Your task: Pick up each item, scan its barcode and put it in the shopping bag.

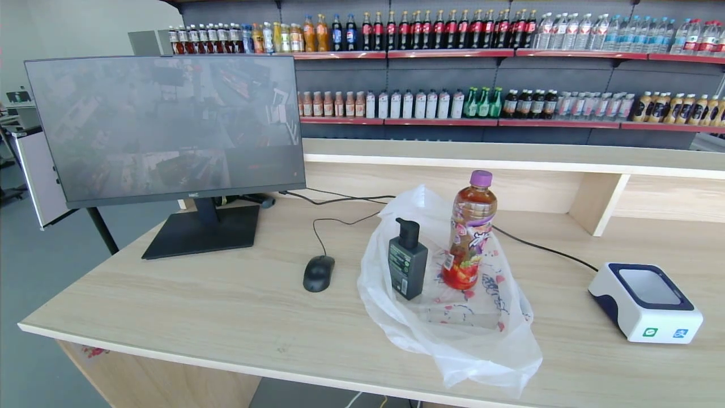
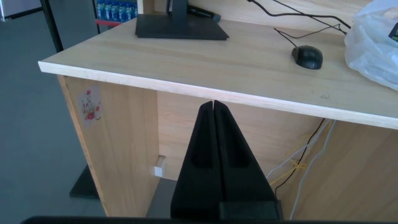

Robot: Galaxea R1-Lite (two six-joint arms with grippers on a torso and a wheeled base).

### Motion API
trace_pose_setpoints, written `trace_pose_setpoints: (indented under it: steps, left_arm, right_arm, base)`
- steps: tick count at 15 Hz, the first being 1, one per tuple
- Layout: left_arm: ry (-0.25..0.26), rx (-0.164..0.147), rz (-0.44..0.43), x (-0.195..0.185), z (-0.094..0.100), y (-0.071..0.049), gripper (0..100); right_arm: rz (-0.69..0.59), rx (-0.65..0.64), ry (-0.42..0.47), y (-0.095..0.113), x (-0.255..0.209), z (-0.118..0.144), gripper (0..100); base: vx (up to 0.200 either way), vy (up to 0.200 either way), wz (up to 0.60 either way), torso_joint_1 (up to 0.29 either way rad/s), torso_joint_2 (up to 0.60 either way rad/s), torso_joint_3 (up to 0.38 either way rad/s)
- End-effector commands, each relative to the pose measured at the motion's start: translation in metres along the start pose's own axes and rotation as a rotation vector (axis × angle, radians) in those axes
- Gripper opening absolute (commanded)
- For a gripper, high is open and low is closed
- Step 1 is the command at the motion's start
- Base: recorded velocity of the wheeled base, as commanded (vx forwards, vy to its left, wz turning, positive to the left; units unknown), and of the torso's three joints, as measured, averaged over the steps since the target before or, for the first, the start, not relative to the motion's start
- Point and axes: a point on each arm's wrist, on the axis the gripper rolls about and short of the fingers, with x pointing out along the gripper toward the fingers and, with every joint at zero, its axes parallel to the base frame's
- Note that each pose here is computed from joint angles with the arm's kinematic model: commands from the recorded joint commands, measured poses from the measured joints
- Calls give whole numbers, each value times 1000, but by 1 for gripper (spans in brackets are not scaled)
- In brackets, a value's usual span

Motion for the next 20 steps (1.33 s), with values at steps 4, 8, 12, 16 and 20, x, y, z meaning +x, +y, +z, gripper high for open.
trace_pose_setpoints:
  steps: [4,8,12,16,20]
  left_arm:
    - [0,1,0,0,0,0,0]
    - [0,7,0,0,0,0,0]
    - [0,4,0,0,0,0,0]
    - [1,1,0,0,0,0,0]
    - [1,-1,2,0,0,0,0]
  right_arm:
    - [-254,31,102,3,7,2,100]
    - [-266,27,-62,6,-5,-2,100]
    - [-265,53,-63,6,-5,-2,100]
    - [-264,70,-67,6,-5,-2,100]
    - [-264,70,-67,6,-5,-2,100]
  base:
    - [0,0,0,0,0,0]
    - [0,0,0,0,0,0]
    - [-50,0,0,-1,2,2]
    - [-200,0,0,5,2,1]
    - [-200,0,0,-1,1,4]
